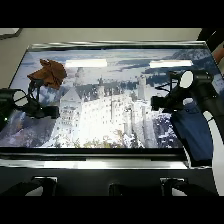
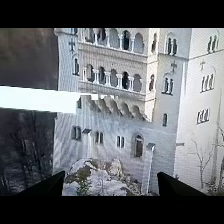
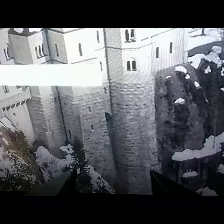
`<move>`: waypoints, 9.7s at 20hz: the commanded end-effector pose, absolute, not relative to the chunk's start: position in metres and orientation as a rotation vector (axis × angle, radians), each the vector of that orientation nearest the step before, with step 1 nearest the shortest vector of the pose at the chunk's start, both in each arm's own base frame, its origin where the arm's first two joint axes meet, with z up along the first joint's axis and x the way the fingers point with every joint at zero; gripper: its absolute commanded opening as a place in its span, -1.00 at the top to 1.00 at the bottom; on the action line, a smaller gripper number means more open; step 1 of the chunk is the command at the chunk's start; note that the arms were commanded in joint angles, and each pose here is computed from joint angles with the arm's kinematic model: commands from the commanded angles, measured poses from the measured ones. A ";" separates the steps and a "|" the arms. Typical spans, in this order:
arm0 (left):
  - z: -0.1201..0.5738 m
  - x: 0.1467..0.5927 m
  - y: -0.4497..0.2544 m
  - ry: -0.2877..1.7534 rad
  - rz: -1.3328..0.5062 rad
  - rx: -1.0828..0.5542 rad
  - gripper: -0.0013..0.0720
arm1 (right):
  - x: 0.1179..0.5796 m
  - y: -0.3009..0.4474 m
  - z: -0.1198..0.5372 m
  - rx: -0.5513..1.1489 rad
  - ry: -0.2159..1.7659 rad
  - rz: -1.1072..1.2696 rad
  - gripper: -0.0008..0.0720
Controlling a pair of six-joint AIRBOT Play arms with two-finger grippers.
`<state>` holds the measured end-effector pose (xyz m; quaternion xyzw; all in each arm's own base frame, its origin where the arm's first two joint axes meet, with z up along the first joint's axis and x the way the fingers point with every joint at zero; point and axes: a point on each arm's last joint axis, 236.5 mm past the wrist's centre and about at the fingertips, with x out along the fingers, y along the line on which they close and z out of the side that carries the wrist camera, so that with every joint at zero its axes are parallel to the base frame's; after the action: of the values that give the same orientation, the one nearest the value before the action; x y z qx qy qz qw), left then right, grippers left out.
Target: Fold the shirts.
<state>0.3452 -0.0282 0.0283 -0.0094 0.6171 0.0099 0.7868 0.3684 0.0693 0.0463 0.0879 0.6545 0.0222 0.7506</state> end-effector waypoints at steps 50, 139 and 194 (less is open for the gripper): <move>-0.047 0.681 0.131 0.503 0.306 -1.150 -0.99 | 0.438 0.083 0.070 0.323 1.124 0.056 -0.53; 0.647 0.164 -0.117 -0.512 -0.599 -0.160 0.89 | 0.208 0.069 0.586 0.145 -0.337 0.333 0.85; -0.053 0.264 -0.047 1.624 -0.377 -0.316 -0.26 | 0.290 0.139 -0.076 0.446 1.826 0.387 -0.68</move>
<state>0.2547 -0.0500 -0.0705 -0.1533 0.7296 -0.1508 0.6492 0.2966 0.1290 -0.0691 0.2035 0.7781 0.1532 0.5741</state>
